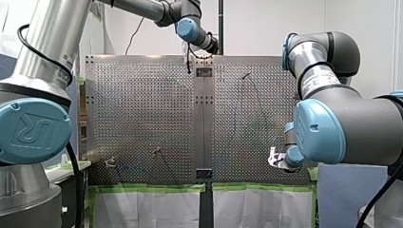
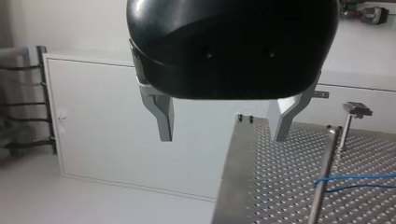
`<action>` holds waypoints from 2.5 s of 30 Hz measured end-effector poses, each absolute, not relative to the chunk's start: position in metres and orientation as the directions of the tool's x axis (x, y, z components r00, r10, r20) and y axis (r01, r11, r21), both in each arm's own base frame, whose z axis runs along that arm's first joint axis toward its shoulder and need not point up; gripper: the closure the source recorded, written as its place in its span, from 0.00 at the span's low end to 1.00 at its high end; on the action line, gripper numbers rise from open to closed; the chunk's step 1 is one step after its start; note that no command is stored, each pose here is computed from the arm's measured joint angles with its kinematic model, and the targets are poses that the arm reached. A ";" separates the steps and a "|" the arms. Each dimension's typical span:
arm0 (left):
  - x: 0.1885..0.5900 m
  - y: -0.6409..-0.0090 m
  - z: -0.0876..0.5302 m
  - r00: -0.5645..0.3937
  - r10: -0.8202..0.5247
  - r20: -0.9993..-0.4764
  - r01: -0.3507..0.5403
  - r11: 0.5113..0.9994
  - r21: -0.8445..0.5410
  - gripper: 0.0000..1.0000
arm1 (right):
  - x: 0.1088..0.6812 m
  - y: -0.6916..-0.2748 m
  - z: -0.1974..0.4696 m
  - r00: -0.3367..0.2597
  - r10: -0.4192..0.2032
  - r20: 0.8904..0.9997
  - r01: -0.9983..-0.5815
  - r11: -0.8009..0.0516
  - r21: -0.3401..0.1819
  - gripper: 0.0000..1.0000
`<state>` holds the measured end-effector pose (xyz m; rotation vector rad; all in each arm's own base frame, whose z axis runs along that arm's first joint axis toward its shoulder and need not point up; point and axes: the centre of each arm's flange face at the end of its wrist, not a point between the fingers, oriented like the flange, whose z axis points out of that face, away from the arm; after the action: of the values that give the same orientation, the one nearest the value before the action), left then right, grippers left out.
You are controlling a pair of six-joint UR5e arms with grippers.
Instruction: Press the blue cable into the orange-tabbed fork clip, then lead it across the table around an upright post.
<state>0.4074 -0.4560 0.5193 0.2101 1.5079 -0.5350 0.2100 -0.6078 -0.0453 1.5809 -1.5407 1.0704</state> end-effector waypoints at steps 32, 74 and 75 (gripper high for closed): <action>0.344 -0.406 0.539 0.156 -0.354 -0.922 0.461 0.852 -0.249 0.00 | 0.213 -0.607 -0.045 -0.028 -0.448 0.894 -0.994 -0.081 -0.071 1.00; 0.319 -0.393 0.372 0.140 -0.357 -0.924 0.329 0.897 -0.296 0.00 | 0.219 -0.606 -0.043 -0.019 -0.448 0.894 -0.993 -0.093 -0.068 1.00; 0.317 -0.393 0.365 0.131 -0.350 -0.928 0.325 0.899 -0.293 0.00 | 0.219 -0.606 -0.043 -0.019 -0.448 0.894 -0.993 -0.094 -0.068 1.00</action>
<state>0.3172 -0.3931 0.3648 -0.0213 1.3532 -0.4900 0.2190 -0.6064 -0.0433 1.6086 -1.5274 1.0686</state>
